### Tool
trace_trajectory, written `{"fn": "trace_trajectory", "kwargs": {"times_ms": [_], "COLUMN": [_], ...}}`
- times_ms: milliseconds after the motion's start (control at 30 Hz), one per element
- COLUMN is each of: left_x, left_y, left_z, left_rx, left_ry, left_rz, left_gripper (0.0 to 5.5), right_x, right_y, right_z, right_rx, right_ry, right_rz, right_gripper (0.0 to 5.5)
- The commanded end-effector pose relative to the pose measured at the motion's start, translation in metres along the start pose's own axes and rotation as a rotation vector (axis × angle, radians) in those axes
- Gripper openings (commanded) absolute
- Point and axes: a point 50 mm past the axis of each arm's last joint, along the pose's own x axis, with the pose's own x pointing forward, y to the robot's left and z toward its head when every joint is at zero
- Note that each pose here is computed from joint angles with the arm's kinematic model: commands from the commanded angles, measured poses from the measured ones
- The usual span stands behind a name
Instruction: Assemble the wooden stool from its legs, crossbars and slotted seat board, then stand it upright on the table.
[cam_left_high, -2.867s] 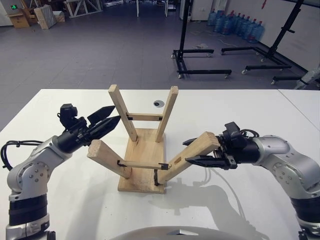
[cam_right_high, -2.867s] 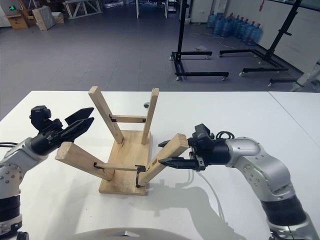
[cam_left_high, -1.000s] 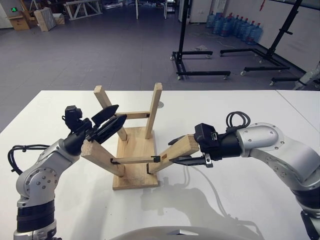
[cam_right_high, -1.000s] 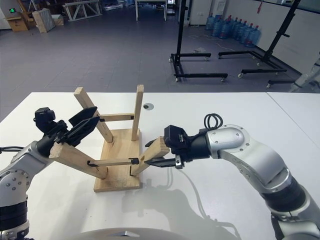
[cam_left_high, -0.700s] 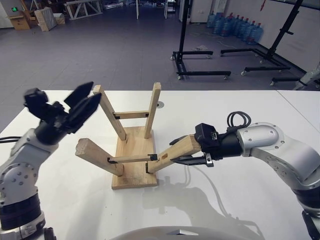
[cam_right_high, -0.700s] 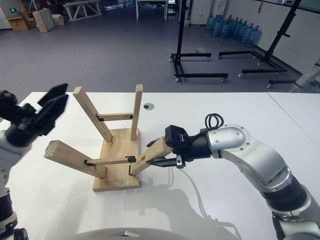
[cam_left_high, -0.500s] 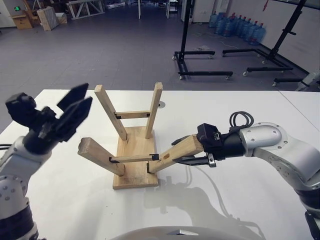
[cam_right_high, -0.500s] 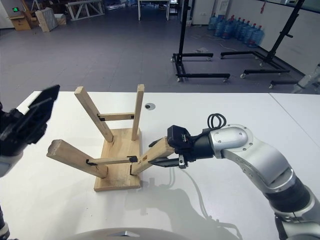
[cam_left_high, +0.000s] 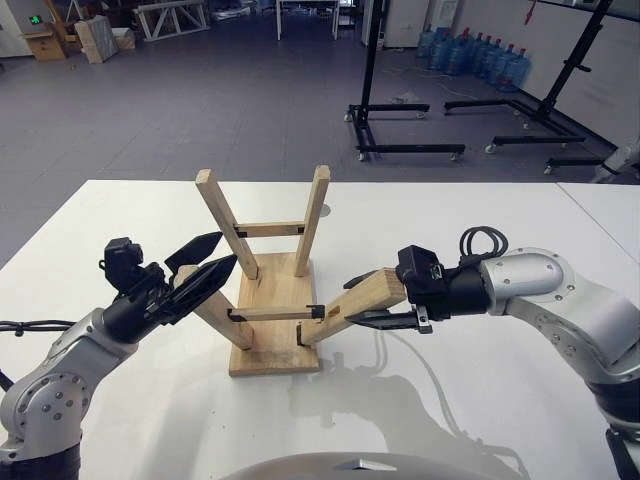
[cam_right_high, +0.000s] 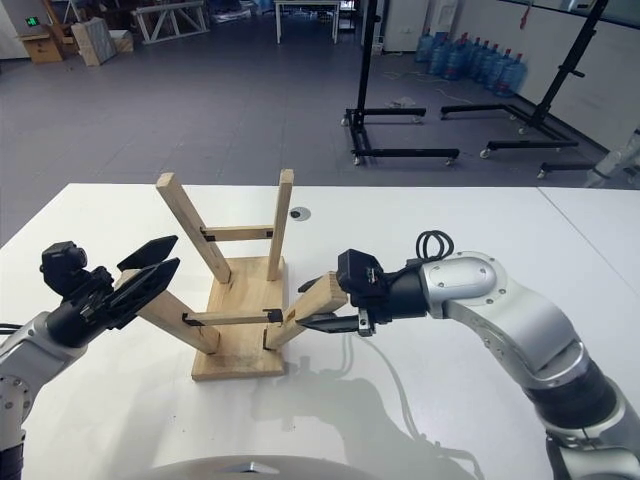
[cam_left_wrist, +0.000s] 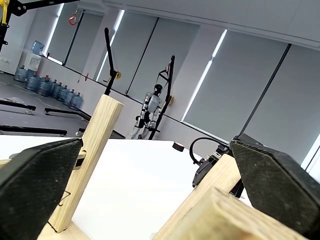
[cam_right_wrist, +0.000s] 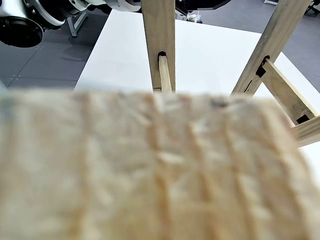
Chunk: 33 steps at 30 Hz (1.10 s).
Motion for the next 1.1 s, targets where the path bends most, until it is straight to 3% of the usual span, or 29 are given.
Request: {"fn": "trace_trajectory", "kwargs": {"times_ms": [33,600,1100], "left_x": [0.002,0.008,0.017], "left_y": [0.004,0.012,-0.024], "left_z": [-0.009,-0.006,-0.060], "left_rx": [-0.022,-0.036,-0.105], "left_ry": [0.069,0.130,-0.051], "left_rz": [0.020,0.002,0.113], "left_gripper": [5.40,5.40,5.40], "right_x": [0.009,0.031,-0.002], "right_y": [0.003,0.014,0.002], "right_z": [-0.009,-0.007,-0.011], "right_rx": [0.053,0.038,0.057], "right_ry": [-0.016,-0.130,-0.126], "right_rz": [-0.011,-0.037,-0.008], "right_gripper": [2.04,2.04,2.04]}}
